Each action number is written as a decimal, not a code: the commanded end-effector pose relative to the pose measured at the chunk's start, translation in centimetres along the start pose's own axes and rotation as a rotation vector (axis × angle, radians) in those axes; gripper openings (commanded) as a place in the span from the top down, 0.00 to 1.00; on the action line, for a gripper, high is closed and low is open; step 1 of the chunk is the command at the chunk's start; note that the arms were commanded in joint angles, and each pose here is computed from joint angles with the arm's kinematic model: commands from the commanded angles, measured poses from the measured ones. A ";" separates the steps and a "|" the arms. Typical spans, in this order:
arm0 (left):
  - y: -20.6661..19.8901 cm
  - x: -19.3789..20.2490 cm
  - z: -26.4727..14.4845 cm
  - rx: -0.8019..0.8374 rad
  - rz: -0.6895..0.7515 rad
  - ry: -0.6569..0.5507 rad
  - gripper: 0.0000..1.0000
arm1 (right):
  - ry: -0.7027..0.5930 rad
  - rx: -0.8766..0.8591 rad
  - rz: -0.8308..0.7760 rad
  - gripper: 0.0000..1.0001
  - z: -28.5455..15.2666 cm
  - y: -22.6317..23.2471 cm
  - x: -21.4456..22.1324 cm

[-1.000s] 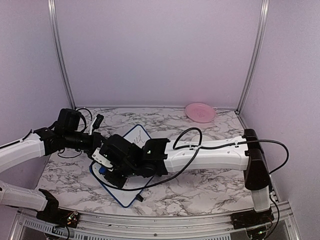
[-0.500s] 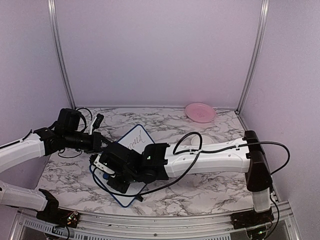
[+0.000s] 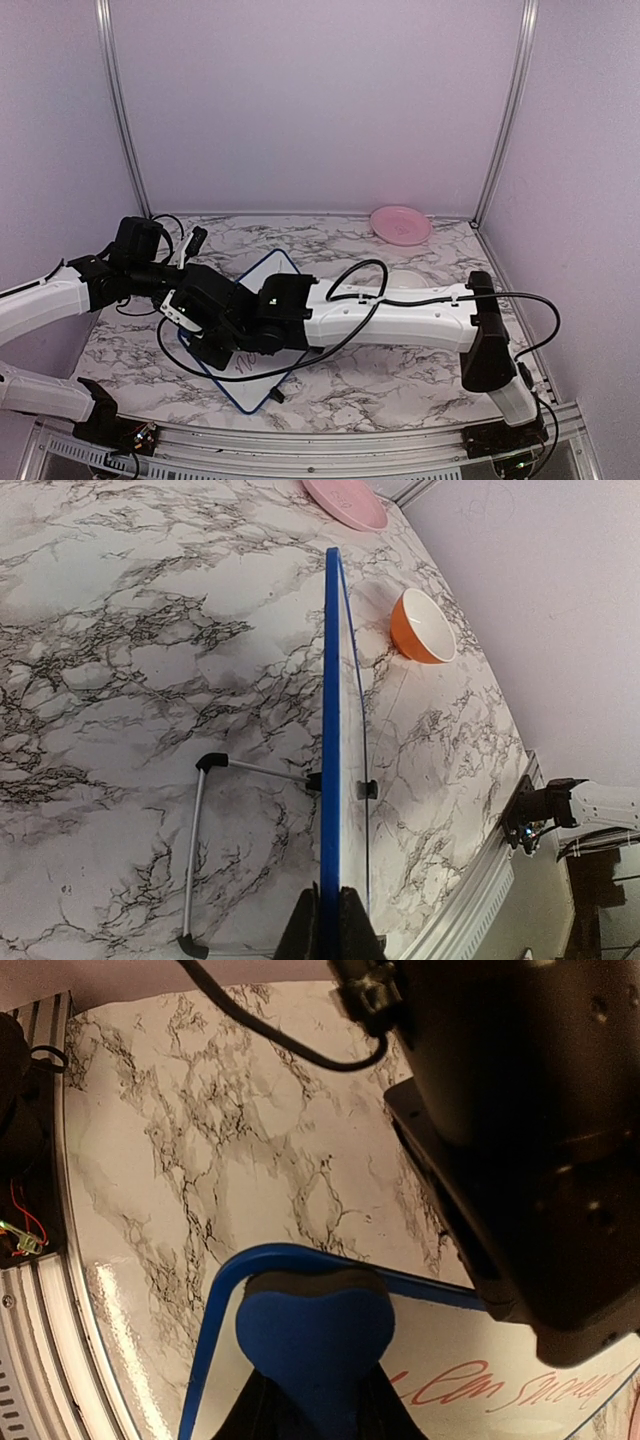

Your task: Erase the whiteboard

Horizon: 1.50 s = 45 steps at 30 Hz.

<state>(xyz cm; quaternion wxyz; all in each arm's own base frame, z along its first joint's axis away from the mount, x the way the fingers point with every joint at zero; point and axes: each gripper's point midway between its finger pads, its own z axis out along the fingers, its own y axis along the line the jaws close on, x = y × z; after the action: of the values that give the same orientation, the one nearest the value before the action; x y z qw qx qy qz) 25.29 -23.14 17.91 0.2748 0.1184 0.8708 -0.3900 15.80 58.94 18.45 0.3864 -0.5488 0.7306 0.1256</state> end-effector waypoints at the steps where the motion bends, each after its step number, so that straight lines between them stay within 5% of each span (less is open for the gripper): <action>1: -0.3 0.2 0.1 0.004 -0.007 0.009 1.00 | 0.091 -0.007 -0.024 1.00 1.4 0.6 3.7; 12: -0.1 0.3 0.4 -0.001 -0.003 0.018 1.00 | 0.230 -0.095 -0.075 1.00 0.4 2.8 12.5; 28: 0.0 0.2 0.5 -0.004 -0.003 0.021 1.00 | 0.033 0.031 -0.001 1.00 0.2 -1.9 3.3; 45: 0.2 0.0 0.8 -0.017 0.000 0.022 1.00 | -0.053 0.030 0.208 1.00 0.8 -6.8 5.9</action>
<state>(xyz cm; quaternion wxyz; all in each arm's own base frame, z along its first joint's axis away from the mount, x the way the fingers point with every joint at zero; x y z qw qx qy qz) 25.82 -23.27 17.86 0.2830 0.1261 0.8698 -0.3840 19.52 53.72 15.31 0.3799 -0.4990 0.7580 0.1793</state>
